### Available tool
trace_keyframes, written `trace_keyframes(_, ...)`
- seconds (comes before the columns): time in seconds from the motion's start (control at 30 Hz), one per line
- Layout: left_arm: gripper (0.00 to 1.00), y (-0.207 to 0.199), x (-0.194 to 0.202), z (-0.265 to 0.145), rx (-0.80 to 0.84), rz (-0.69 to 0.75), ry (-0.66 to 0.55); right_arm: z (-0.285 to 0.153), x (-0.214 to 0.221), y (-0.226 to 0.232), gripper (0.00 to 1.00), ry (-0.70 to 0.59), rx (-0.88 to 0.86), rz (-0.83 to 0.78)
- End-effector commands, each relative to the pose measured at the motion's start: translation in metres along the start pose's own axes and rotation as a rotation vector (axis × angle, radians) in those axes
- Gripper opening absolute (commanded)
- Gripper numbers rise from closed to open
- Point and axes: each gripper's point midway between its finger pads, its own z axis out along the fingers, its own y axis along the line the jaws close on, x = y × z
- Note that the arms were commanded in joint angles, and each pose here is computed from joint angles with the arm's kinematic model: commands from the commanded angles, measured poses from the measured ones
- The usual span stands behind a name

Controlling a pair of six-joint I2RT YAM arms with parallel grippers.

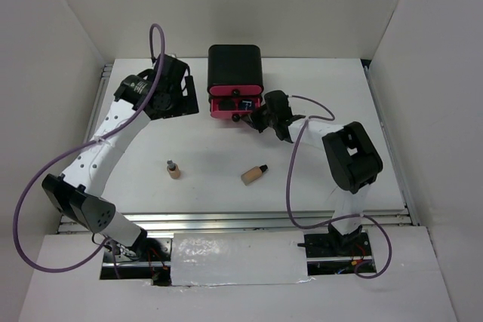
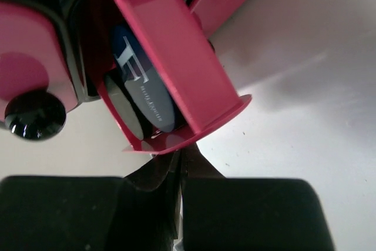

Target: Organize the makeup

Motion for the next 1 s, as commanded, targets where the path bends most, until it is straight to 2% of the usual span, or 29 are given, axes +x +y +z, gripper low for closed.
trace_keyframes(0.0,0.99,0.000,-0.004,-0.007,0.030,0.001,-0.029,0.009,-0.006,0.028,0.00,-0.012,-0.066,-0.001)
trace_keyframes(0.4,0.99,-0.011,0.022,0.009,0.097,-0.036,0.027,0.038,-0.029,0.049,0.00,-0.027,-0.131,0.008)
trace_keyframes(0.57,0.99,-0.010,0.039,0.016,0.106,-0.042,0.068,0.041,-0.042,0.058,0.00,-0.036,-0.181,0.027)
trace_keyframes(0.9,0.99,-0.009,0.048,0.022,0.114,-0.046,0.072,0.045,-0.054,0.072,0.00,-0.037,-0.263,0.030)
trace_keyframes(0.97,0.99,-0.009,0.052,0.025,0.110,-0.045,0.078,0.044,-0.051,0.069,0.06,-0.023,-0.261,0.027)
